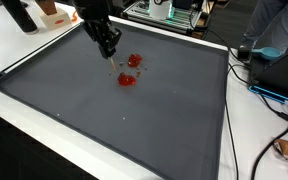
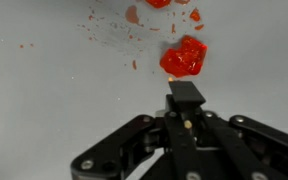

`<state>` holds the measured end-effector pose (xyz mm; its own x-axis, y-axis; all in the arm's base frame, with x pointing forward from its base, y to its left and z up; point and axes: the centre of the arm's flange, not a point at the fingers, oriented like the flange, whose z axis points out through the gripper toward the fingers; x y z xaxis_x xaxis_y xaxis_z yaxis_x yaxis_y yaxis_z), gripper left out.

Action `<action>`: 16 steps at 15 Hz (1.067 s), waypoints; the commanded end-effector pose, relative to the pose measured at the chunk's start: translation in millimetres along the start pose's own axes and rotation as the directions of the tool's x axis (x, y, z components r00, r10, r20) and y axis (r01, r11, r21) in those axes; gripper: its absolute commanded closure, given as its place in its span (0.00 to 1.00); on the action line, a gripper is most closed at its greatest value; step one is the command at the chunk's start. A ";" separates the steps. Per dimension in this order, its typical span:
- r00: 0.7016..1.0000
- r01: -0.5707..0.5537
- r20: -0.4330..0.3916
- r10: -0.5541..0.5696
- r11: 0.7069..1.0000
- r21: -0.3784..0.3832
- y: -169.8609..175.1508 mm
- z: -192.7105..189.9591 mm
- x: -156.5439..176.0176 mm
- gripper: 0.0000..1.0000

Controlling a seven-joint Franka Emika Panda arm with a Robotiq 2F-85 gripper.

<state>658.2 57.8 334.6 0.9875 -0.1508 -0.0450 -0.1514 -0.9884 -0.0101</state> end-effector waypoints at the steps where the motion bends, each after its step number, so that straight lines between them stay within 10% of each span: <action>1: 0.992 -0.130 -0.016 0.129 0.982 -0.139 -9.9 11.1 0.6 0.97; 16: 0.952 -0.297 -0.066 0.299 0.850 -0.435 -32.1 55.7 3.5 0.97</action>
<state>655.8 84.6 288.3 0.9096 -0.4155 -0.0011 -0.3847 -0.8432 0.3754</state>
